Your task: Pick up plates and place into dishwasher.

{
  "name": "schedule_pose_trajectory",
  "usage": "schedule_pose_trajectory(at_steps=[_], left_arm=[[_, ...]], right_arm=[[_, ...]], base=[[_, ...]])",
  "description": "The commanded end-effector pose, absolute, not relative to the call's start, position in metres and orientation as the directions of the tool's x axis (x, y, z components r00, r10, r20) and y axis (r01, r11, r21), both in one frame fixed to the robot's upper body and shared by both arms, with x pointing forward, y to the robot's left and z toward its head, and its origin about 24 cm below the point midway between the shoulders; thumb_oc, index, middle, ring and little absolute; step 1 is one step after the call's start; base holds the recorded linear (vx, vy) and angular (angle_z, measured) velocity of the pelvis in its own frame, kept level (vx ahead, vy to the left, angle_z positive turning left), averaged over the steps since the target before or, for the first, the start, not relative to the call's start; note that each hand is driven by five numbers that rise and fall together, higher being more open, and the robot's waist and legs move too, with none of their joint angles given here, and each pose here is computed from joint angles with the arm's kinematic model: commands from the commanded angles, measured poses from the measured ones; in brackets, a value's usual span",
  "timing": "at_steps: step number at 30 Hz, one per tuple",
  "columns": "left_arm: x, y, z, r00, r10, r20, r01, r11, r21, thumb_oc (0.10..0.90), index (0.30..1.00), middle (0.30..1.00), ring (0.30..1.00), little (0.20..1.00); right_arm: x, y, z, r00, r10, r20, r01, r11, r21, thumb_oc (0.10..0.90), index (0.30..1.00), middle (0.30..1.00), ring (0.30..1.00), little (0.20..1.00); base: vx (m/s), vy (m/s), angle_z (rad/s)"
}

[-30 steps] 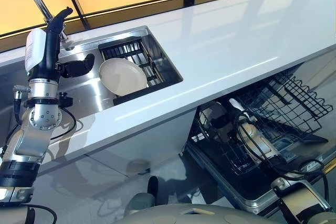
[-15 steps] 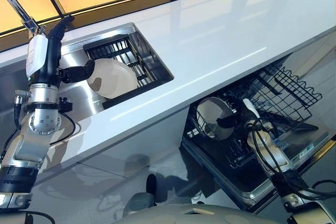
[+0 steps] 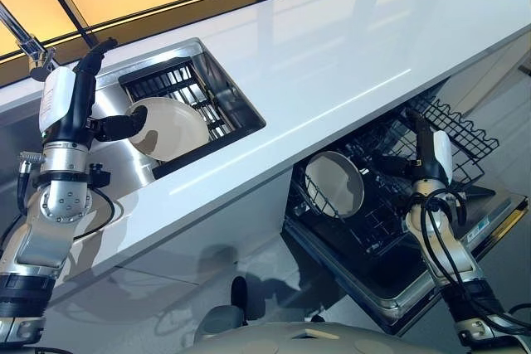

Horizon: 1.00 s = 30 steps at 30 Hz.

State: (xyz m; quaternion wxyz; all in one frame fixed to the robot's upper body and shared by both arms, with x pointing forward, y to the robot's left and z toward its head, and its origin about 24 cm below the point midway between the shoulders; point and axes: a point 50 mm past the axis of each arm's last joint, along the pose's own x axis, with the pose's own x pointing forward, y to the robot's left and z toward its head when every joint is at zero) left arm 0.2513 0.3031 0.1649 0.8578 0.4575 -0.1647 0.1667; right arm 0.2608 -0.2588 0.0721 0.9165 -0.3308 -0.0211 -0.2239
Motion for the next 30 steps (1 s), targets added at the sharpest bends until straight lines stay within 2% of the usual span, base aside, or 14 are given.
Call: schedule_pose_trajectory(at_steps=[1, 10, 14, 19, 30], left_arm=[[0.245, 0.316, 0.217, 0.793, 0.138, 0.593, -0.578, 0.476, 0.663, 0.8, 0.9, 0.9, 0.9, 0.9], [0.255, 0.341, 0.251, 0.858, 0.168, 0.485, -0.512, 0.35, 0.784, 0.8, 0.9, 0.9, 0.9, 0.9], [0.262, 0.351, 0.26, 0.876, 0.211, 0.433, -0.481, 0.328, 0.813, 0.8, 0.9, 0.9, 0.9, 0.9], [0.267, 0.353, 0.269, 0.904, 0.214, 0.369, -0.422, 0.322, 0.847, 0.8, 0.9, 0.9, 0.9, 0.9], [0.278, 0.353, 0.292, 0.905, 0.247, 0.346, -0.412, 0.3, 0.86, 0.8, 0.9, 0.9, 0.9, 0.9]], right_arm=[[0.26, -0.262, 0.147, 0.769, -0.332, 0.546, 0.604, 0.658, -0.45, 0.8, 0.9, 0.9, 0.9, 0.9], [0.254, -0.273, 0.192, 0.715, -0.244, 0.655, 0.648, 0.584, -0.489, 0.8, 0.9, 0.9, 0.9, 0.9], [0.252, -0.272, 0.197, 0.763, -0.181, 0.62, 0.596, 0.566, -0.569, 0.8, 0.9, 0.9, 0.9, 0.9], [0.253, -0.279, 0.189, 0.824, -0.182, 0.537, 0.536, 0.56, -0.632, 0.8, 0.9, 0.9, 0.9, 0.9], [0.257, -0.281, 0.182, 0.875, -0.167, 0.455, 0.467, 0.545, -0.697, 0.8, 0.9, 0.9, 0.9, 0.9]], base=[[0.0, 0.0, 0.0], [0.0, 0.004, 0.0], [0.04, 0.044, -0.05], [0.04, 0.034, -0.09], [0.06, 0.03, -0.08]])
